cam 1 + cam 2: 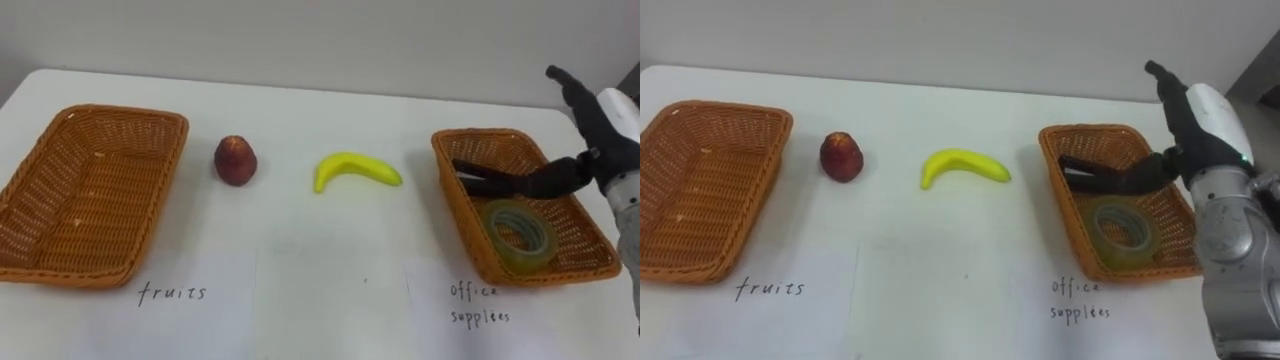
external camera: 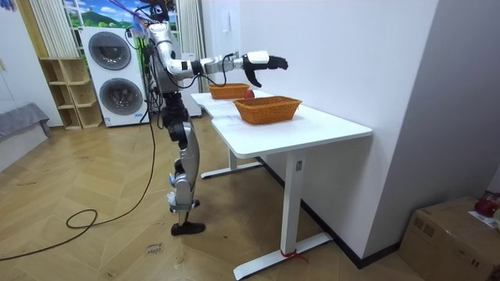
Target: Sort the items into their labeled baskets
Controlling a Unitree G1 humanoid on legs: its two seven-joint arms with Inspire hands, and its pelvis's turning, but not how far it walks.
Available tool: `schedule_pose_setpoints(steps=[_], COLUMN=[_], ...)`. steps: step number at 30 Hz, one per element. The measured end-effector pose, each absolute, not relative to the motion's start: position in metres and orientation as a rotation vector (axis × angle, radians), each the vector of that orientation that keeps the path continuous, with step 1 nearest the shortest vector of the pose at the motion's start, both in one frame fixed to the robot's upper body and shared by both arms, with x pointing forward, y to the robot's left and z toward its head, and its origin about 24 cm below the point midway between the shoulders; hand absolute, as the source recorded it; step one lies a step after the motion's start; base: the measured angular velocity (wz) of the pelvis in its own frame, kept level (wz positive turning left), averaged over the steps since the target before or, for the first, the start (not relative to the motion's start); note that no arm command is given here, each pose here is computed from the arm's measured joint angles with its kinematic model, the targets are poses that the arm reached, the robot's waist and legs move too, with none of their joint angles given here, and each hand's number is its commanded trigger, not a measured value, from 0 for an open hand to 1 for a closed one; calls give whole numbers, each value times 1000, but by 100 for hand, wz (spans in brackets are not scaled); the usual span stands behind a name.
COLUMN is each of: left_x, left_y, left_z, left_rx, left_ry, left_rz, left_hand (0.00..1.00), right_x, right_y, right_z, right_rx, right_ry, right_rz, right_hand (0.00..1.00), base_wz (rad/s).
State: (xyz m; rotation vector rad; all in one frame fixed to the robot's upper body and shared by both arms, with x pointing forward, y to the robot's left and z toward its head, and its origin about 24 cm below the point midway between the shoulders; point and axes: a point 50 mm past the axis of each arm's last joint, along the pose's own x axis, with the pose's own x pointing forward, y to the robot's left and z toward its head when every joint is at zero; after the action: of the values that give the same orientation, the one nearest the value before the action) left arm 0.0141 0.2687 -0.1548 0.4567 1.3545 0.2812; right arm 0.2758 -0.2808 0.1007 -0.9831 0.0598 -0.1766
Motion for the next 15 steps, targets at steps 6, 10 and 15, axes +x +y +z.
schedule_pose_setpoints(steps=[6,10,15], left_x=[16,17,20], left_y=[269,269,269], left_z=[-155,-155,-155], left_rx=[460,458,461], left_ry=[1350,1346,1341], left_rz=[285,283,284], left_hand=[0,0,0], right_x=[281,289,290], right_y=[-276,-272,-266], right_z=[115,129,134], right_rx=[-946,-941,-940], right_ry=[-13,-81,-135], right_rz=[-202,-237,-256], right_hand=[0,0,0], base_wz=[0,0,-1])
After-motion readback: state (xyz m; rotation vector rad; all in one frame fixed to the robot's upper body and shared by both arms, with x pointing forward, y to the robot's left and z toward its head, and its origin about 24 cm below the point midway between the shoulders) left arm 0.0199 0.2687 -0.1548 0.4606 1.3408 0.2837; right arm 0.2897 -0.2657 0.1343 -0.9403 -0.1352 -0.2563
